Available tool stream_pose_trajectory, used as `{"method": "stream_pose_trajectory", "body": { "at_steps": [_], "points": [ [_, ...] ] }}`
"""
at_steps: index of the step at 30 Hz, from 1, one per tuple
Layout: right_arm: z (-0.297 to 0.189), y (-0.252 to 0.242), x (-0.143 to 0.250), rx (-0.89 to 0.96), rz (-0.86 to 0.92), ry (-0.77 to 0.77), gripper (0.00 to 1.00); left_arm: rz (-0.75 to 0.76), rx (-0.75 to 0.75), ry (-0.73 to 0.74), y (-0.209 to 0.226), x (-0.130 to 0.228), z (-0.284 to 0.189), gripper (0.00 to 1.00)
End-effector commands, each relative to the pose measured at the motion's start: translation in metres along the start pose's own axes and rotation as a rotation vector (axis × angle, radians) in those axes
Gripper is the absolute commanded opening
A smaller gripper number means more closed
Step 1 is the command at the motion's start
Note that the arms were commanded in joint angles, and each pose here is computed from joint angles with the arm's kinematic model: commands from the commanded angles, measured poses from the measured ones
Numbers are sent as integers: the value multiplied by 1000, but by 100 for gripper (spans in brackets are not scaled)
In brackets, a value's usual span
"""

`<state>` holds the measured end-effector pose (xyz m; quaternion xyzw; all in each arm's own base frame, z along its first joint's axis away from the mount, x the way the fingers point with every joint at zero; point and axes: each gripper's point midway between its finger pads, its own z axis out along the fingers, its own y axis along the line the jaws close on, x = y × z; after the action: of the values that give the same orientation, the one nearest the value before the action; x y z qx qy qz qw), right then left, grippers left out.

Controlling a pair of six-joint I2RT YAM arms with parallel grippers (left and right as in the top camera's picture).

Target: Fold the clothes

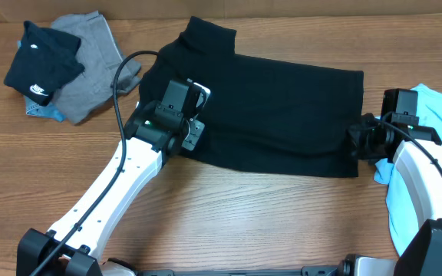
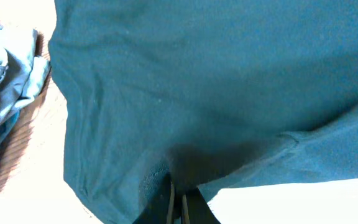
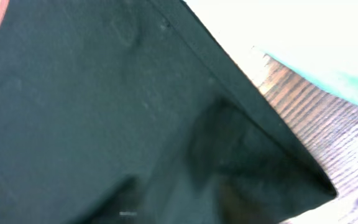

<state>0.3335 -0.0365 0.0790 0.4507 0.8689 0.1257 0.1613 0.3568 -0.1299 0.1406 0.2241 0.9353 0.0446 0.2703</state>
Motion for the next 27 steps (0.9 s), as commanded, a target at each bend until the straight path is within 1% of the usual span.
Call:
{"method": "stream_pose_trajectory", "body": {
  "at_steps": [1,3,4,6,7,9,11,13,16,17,19,20,22,24,27],
  "points": [
    [-1,1,-2,-5,-38,-5,81,19,-24,3,6,-1,-2,18],
    [-1,-2,1,6,-52,6,85,22,-28,21,6,3,-2,42],
    [-1,-5,4,17,-50,17,85,23,-36,41,8,8,-2,47],
    [-1,-12,11,46,-44,48,86,-9,-84,110,16,25,-4,51],
    [-2,-19,18,72,-42,76,86,-37,-94,163,20,39,-5,51],
    [-3,-23,23,88,-63,100,86,-79,-98,219,24,55,-4,52],
    [-4,-27,28,100,-79,122,86,-115,-106,259,28,70,0,52],
    [-5,-30,32,113,-83,139,86,-143,-79,270,26,80,10,54],
    [-6,-33,35,125,-79,153,86,-170,-71,258,26,91,25,62],
    [-6,-33,36,124,-78,158,86,-181,-80,242,29,91,30,67],
    [-6,-32,38,116,-78,165,86,-214,-95,191,37,88,40,74],
    [-6,-32,38,115,-78,165,86,-236,-95,161,41,85,45,76],
    [-6,-32,38,116,-78,165,86,-264,-50,139,40,84,51,75],
    [-6,-33,39,119,-77,169,86,-281,19,158,31,90,52,75],
    [-6,-33,39,121,-85,172,86,-255,43,146,28,87,52,77]
  ]
}}
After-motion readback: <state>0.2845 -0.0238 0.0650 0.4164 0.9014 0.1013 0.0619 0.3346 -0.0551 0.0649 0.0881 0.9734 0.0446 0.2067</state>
